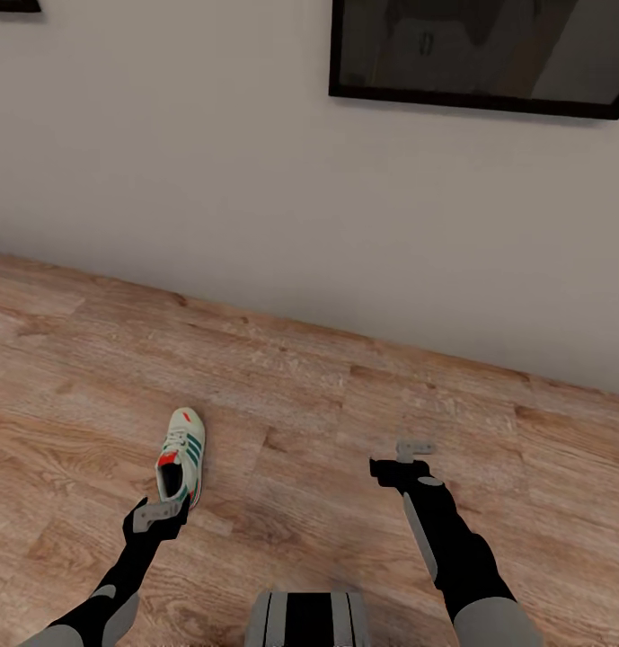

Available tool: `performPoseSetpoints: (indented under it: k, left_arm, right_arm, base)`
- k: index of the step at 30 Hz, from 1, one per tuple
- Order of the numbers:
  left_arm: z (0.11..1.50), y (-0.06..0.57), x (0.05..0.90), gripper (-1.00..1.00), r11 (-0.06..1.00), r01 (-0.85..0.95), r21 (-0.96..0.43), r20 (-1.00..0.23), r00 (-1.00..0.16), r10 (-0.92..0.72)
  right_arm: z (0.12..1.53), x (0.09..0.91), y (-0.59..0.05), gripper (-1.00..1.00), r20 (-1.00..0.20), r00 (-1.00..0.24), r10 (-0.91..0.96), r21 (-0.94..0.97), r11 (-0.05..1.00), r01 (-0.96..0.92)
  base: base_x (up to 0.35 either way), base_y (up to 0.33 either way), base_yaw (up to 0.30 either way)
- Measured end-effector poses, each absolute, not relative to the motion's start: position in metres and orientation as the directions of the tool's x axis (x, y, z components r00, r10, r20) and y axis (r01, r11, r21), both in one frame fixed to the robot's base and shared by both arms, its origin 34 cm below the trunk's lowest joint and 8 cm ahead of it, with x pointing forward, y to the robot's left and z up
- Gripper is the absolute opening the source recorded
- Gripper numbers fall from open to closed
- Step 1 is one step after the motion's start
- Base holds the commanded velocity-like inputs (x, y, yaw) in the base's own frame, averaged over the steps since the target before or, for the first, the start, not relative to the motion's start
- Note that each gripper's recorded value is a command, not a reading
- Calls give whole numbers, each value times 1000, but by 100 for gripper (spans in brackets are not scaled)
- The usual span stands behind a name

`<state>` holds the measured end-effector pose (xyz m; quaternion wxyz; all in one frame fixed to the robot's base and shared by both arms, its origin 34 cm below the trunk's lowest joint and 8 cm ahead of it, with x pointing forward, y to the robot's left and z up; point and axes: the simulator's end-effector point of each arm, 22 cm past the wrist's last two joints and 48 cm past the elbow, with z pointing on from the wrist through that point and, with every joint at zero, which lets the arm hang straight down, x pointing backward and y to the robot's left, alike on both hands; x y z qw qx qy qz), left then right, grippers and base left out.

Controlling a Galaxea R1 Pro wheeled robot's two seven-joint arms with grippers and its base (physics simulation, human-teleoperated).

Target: Pick up the two gym shoes and the two sandals from the corridor floor and place them onto the hallstand (shoe rack) in the corridor, making sure they are on the rack and not on the floor. Arrange them so the two gym shoes are next to each other and the two sandals are next to each other.

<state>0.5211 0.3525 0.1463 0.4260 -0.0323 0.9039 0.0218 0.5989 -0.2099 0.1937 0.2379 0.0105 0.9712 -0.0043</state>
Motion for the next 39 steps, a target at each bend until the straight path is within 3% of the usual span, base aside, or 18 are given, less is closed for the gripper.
performPoseSetpoints:
  k: [19,39]
  left_arm:
    - [139,356,515,100,995,-96,13,-762,-646,-52]
    - [138,355,515,100,994,-110,8,-763,-644,-65]
  right_arm:
    - [185,594,-209,100,-447,-894,15,-4,1000,19]
    - [263,664,-203,100,-638,-770,-7,-9,1000,-1]
  base:
    - [33,-27,0]
    - [33,-30,12]
